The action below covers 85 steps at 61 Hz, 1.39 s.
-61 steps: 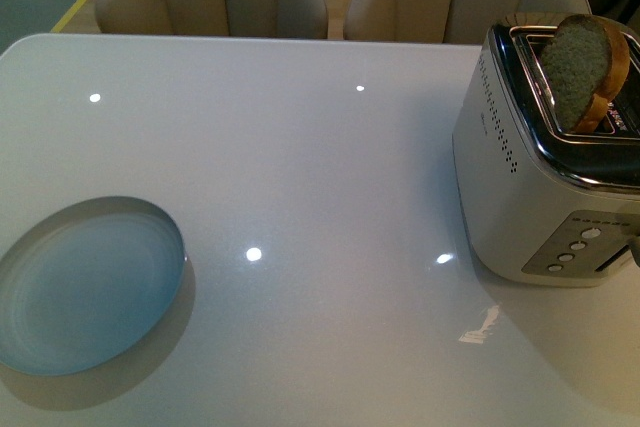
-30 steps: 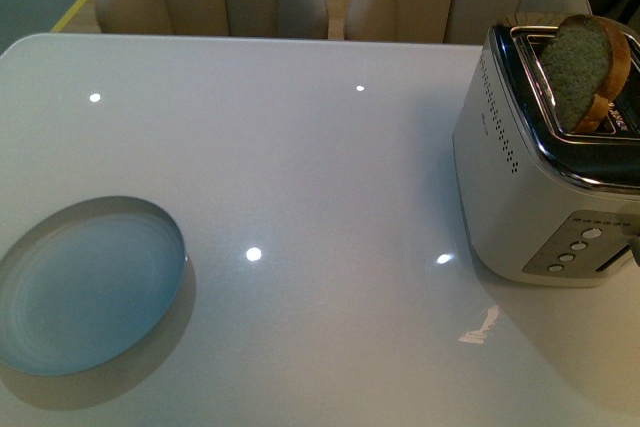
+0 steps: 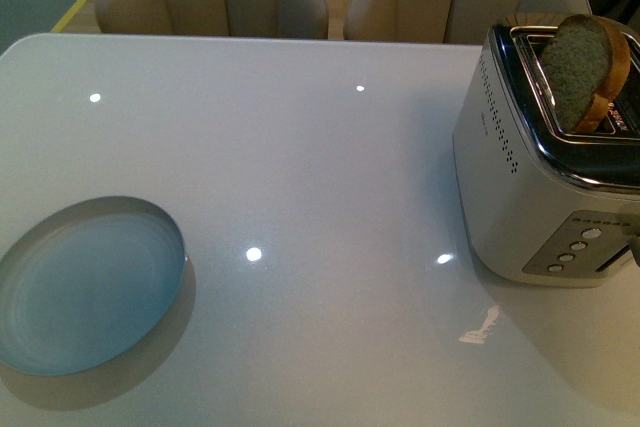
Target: Left arm holds plate, right arm toasts bread
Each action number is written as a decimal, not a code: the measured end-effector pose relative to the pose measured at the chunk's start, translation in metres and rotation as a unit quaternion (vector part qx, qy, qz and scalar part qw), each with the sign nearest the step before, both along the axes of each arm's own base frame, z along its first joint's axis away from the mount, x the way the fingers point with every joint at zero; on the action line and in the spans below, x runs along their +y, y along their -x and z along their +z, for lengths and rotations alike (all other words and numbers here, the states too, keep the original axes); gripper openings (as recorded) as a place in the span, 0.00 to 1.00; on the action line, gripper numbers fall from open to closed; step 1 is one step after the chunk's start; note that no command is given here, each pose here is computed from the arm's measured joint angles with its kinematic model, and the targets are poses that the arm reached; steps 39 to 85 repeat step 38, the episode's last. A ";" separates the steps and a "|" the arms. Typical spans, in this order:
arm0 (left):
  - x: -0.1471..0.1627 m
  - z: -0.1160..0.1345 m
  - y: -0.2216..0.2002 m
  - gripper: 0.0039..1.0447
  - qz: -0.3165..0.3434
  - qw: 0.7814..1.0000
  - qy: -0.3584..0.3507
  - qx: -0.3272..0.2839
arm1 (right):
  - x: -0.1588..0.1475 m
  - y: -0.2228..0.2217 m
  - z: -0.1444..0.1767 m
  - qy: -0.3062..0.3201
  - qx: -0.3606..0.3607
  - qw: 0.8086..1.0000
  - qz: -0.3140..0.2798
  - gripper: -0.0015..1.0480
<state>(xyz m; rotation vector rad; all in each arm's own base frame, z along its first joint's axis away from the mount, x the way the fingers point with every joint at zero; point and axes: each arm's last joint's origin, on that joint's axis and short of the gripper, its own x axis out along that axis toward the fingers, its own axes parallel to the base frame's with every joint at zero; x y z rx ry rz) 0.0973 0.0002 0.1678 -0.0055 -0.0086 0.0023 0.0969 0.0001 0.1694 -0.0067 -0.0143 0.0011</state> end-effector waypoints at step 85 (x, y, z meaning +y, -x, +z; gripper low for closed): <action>0.000 0.000 0.000 0.93 0.000 1.000 -0.001 0.000 | 0.000 0.000 0.000 0.000 0.000 1.000 0.000 0.91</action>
